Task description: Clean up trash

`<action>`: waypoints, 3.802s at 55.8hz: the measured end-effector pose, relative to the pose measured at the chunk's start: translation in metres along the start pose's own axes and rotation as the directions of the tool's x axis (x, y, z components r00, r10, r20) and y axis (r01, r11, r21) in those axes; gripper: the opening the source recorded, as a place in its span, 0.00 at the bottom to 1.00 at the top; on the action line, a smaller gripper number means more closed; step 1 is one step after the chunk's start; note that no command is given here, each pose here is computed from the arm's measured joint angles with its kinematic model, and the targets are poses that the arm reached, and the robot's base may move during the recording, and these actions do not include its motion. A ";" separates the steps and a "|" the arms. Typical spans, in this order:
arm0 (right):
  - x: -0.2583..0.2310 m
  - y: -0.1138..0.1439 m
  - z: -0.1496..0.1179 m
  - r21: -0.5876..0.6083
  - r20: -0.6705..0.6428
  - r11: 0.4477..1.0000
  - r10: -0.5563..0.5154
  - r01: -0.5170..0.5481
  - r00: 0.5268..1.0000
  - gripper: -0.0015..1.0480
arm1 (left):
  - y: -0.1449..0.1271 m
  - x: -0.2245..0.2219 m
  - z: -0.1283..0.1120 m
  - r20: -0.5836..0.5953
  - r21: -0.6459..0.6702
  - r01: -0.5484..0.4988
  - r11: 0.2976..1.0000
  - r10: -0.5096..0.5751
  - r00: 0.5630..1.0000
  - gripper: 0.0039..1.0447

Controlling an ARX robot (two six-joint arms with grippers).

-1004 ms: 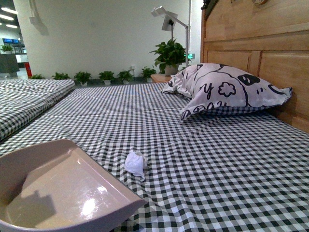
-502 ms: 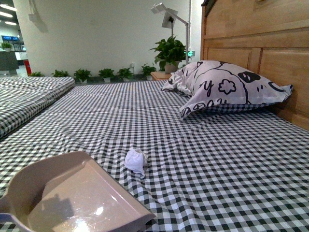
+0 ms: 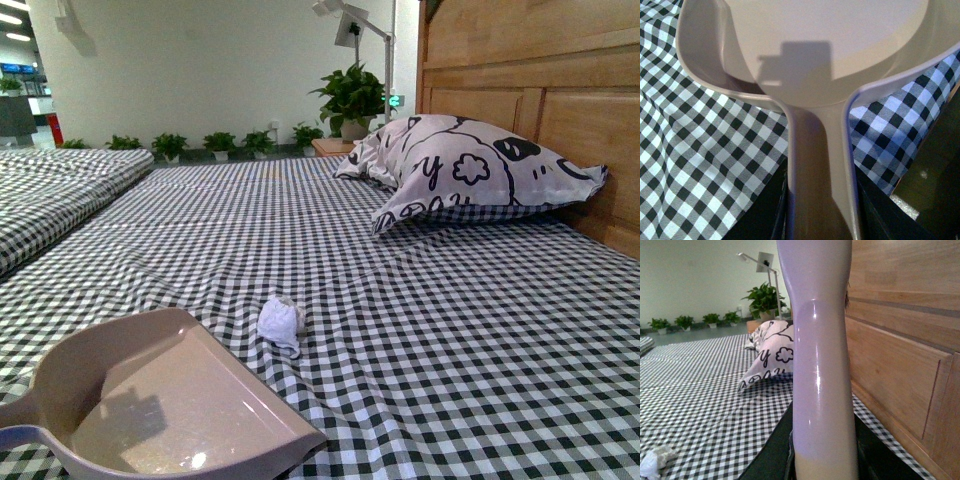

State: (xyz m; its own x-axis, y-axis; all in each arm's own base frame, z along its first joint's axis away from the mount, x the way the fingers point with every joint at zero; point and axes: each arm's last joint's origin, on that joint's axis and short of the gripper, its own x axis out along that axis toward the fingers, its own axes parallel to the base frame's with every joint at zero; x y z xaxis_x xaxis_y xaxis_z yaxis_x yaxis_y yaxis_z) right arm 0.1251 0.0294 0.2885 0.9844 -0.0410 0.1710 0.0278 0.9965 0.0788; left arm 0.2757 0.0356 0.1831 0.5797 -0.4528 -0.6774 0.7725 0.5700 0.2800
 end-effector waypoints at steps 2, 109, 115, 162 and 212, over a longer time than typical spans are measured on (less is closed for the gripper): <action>0.001 0.001 -0.001 -0.015 -0.054 1.000 -0.022 0.021 0.998 0.19 | 0.000 0.000 0.000 -0.001 0.000 0.000 1.000 0.000 1.000 0.27; 0.163 0.169 -0.121 0.343 -0.725 0.620 0.652 -0.705 0.220 0.19 | 0.000 0.000 0.000 -0.005 0.004 -0.002 1.000 0.002 1.000 0.27; 0.173 0.155 -0.121 0.305 -0.739 0.676 0.612 -0.670 0.281 0.19 | 0.000 0.000 0.000 -0.006 0.004 -0.002 1.000 0.002 1.000 0.27; 0.088 0.014 0.062 0.441 -0.326 0.753 0.642 -0.489 0.694 0.19 | 0.029 -0.101 0.068 0.111 -0.397 -0.623 0.674 0.709 0.696 0.27; -0.003 0.001 0.132 0.423 -0.059 0.825 0.439 -0.376 0.897 0.19 | -0.105 -0.223 0.120 0.336 -0.618 -0.577 0.535 0.842 0.421 0.27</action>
State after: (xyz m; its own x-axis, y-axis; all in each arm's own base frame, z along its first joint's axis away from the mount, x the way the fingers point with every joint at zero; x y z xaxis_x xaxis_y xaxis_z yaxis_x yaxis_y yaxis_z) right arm 0.0998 0.0211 0.4174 0.9052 0.4046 0.1302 -0.4202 0.8062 0.4164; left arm 0.0967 -0.0053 0.3865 0.9821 0.0592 0.1788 -0.0816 0.9894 0.1205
